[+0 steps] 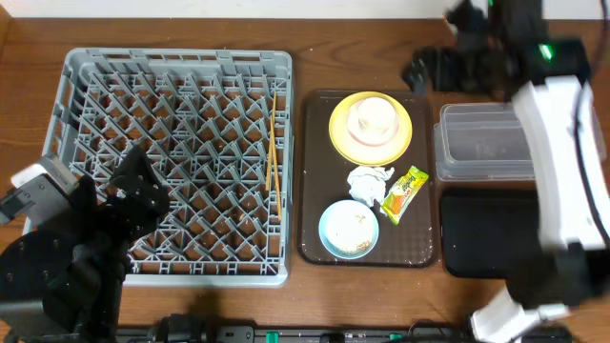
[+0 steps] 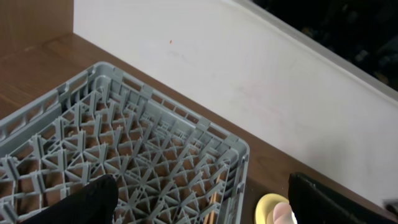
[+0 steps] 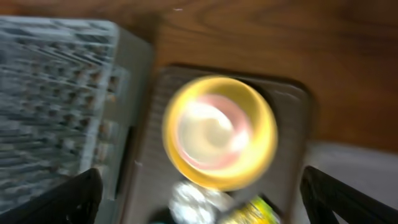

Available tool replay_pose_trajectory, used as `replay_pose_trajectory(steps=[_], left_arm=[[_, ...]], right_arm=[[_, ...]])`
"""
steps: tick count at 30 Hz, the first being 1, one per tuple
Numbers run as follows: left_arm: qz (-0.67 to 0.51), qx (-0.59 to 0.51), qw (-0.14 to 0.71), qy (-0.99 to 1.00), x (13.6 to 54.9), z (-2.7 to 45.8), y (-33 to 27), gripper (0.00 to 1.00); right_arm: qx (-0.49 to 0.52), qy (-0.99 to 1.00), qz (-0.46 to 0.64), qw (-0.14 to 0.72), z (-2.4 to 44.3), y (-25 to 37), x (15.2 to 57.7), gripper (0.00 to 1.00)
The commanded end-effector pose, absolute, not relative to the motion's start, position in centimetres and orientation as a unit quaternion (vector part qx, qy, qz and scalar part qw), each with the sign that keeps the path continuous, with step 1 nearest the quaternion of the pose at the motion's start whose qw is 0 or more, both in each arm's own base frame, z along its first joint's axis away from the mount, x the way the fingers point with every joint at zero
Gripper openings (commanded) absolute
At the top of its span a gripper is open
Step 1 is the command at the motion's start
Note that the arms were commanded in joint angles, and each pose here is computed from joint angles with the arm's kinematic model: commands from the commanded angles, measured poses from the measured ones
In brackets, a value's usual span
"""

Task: Sort waste into correct bins and load items into the dishwasher rack
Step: 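Reach the right gripper down to the crumpled white tissue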

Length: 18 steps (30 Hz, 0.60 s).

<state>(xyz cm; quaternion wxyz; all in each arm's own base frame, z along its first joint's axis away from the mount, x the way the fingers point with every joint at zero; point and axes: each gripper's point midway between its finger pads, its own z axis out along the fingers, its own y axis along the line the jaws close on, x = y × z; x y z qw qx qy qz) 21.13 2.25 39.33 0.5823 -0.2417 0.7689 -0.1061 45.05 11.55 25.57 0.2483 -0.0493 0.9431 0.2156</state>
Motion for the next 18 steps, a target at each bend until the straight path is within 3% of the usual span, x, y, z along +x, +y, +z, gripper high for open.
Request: replay_pose_trajectory(steps=[1, 4, 6, 8, 12, 18], left_arm=[[-0.108, -0.238, 0.588, 0.765, 21.0, 39.9, 2.2, 0.89], [-0.108, -0.238, 0.588, 0.765, 21.0, 39.9, 2.2, 0.89], [-0.108, -0.238, 0.588, 0.765, 20.9, 39.9, 2.2, 0.89], [-0.108, -0.238, 0.588, 0.765, 20.9, 39.9, 2.2, 0.89], [-0.108, -0.238, 0.588, 0.765, 21.0, 39.9, 2.2, 0.89], [-0.108, -0.238, 0.588, 0.765, 20.9, 39.9, 2.2, 0.89]], right_arm=[[-0.063, 0.914, 0.333, 0.223, 26.7, 16.4, 45.9, 0.93], [-0.057, 0.931, 0.301, 0.198, 22.7, 17.8, 47.1, 0.73], [-0.061, 0.947, 0.261, 0.177, 19.9, 18.6, 47.0, 0.54], [-0.065, 0.964, 0.204, 0.155, 17.1, 19.1, 46.6, 0.45], [-0.084, 0.986, 0.070, 0.125, 12.8, 18.9, 45.3, 0.40], [-0.111, 0.986, -0.040, 0.120, 10.8, 18.6, 44.4, 0.40]])
